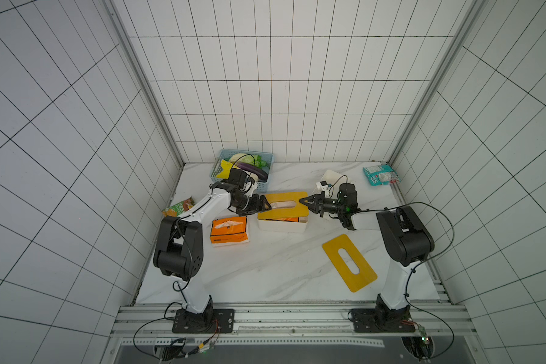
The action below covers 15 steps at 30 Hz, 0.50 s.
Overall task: Put the tissue paper into the tissue box
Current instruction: Close the box lid on the tissue box.
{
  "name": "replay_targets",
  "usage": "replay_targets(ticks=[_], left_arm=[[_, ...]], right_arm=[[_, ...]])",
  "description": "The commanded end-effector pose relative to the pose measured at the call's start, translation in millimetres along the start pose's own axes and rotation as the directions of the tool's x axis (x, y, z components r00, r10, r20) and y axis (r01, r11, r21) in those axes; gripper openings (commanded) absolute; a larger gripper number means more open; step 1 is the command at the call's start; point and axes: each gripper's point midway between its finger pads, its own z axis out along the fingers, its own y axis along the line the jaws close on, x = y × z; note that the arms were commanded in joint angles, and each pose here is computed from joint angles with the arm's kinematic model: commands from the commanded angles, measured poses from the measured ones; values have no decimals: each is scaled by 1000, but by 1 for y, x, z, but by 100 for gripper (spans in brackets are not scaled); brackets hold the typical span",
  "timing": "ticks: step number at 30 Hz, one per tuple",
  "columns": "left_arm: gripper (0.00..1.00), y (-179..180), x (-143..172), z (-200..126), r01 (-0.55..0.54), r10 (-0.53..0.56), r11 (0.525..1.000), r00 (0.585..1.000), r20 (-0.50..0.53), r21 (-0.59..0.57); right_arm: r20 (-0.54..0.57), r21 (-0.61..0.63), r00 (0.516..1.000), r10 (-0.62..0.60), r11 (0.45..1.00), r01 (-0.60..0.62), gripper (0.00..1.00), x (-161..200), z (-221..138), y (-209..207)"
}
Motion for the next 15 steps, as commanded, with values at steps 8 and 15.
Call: replay_targets(ticks=[8, 15], left_arm=[[83, -8, -12, -3, -31, 30, 999, 999, 33, 23], [83, -8, -12, -3, -30, 29, 999, 999, 34, 22]], right_arm=[[0, 3, 1000, 30, 1000, -30, 0, 2, -6, -13], [10, 4, 999, 34, 999, -34, 0, -1, -10, -15]])
